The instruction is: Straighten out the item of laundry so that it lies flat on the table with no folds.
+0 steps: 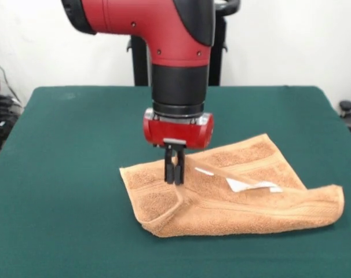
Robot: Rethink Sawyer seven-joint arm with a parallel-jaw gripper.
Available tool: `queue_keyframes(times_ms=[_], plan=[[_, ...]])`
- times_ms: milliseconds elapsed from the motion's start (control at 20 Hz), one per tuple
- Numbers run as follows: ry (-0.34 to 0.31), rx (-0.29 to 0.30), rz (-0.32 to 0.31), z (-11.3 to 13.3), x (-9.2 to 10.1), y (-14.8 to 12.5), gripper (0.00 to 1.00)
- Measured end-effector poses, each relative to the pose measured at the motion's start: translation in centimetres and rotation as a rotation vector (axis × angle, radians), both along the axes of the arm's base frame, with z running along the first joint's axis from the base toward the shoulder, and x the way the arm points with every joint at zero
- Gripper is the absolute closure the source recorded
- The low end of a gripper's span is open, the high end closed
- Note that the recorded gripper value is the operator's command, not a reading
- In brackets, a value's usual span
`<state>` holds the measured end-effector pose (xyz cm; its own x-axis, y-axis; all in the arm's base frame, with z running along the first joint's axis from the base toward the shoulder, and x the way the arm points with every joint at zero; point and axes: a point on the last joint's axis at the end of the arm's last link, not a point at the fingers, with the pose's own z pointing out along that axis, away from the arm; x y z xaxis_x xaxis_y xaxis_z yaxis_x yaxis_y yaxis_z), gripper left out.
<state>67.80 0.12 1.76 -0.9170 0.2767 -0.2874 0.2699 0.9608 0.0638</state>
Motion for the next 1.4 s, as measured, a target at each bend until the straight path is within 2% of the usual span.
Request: queue_keyframes(times_ms=[450,850,1050,1400], plan=[[-0.002,0.005,-0.010,-2.9,1.4,-0.4,1.00],[-0.013,0.004,-0.011,-4.3,2.6,-0.4,1.00],[-0.028,0.000,0.002,-4.5,3.7,0.5,1.00],[-0.040,-0.028,0.057,-4.0,5.3,4.1,1.00]])
